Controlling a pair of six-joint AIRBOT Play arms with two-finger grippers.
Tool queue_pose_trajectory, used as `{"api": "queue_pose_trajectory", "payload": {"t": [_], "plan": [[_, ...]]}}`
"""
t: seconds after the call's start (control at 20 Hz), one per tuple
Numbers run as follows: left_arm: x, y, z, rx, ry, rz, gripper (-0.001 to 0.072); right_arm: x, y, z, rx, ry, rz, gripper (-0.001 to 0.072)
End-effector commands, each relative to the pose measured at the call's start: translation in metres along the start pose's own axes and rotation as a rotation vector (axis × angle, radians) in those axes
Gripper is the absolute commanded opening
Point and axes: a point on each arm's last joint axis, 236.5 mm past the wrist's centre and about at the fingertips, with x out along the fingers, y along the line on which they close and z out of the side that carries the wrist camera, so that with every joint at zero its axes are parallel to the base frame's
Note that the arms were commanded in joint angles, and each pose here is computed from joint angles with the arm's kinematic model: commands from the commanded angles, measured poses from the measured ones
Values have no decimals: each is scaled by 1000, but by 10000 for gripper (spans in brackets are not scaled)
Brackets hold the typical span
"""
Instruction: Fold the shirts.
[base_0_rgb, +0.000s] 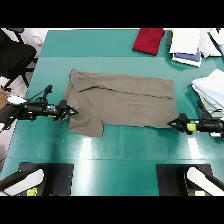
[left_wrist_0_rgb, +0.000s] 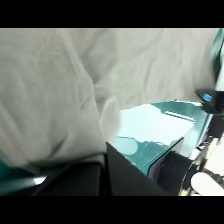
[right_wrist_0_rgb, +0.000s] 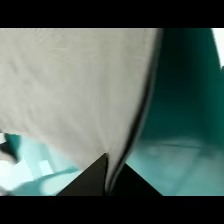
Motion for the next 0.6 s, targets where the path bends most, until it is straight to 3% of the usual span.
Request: {"api": "queue_pose_trajectory", "payload": {"t": [0.0,0.25,0.45,0.55], "plan": [[-37,-18,-26,50,-42,102,25,-47,-6,-17,-16,-93,-121,21],[-71,-67,-60,67,-152,77,25,-49,27,-30,-111,-76,-108,21],[-81,-71,-33,60,-293,75,26,-96,84,27,-217,-388,-108,21],[-88,-65,1,73,-418,92,25,-103,101,51,-237,-426,-99,21]]}}
